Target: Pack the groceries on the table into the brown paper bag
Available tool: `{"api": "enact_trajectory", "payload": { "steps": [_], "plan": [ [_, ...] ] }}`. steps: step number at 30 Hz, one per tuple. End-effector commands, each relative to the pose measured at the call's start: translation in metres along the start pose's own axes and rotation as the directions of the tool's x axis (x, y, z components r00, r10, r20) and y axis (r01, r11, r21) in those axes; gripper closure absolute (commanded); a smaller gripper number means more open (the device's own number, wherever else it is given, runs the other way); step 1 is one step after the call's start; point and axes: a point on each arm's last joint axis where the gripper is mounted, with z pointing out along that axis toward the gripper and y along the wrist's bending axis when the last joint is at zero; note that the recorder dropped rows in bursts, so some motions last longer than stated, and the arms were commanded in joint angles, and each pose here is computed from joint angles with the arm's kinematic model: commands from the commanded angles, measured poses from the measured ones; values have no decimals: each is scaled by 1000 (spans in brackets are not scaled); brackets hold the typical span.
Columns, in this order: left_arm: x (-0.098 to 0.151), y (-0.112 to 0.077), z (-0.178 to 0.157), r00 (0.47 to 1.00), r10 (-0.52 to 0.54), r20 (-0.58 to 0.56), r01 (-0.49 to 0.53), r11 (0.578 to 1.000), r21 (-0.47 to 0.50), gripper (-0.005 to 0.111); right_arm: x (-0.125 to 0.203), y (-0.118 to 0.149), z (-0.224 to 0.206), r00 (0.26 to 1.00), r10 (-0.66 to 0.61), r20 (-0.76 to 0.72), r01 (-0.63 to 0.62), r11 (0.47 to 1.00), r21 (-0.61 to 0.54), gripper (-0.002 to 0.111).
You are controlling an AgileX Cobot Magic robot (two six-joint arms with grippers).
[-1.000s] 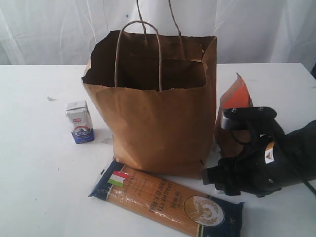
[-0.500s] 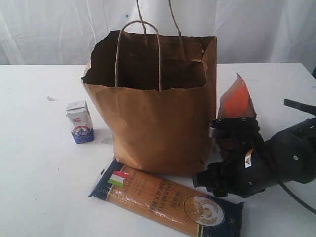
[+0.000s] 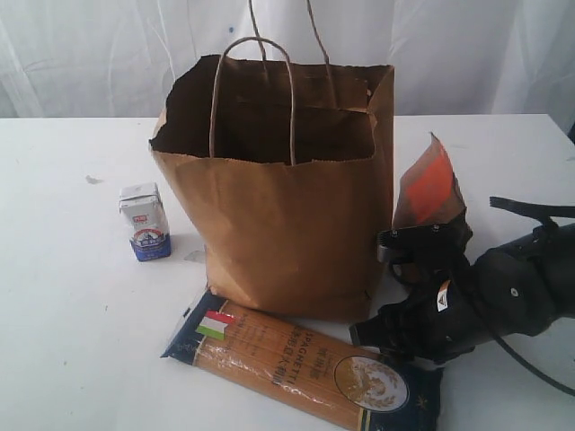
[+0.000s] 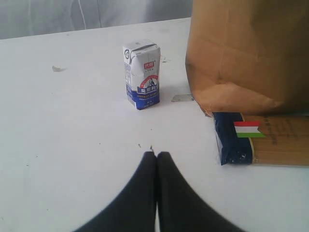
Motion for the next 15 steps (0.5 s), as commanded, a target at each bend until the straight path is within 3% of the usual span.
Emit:
{"api": "enact_trajectory", "payload": {
  "steps": [1,8,15],
  "plan": [
    [1,0,0,1000,-9,-2,9,1000,0,107,4,-3,8,999,-18,-33,19,1000,10,66],
    [1,0,0,1000,-9,-2,9,1000,0,107,9,-4,10,996,-17,-86,19,1000,22,94],
    [1,0,0,1000,-9,-2,9,1000,0,107,8,-2,-1,996,-22,-81,24,1000,18,97]
  ]
}}
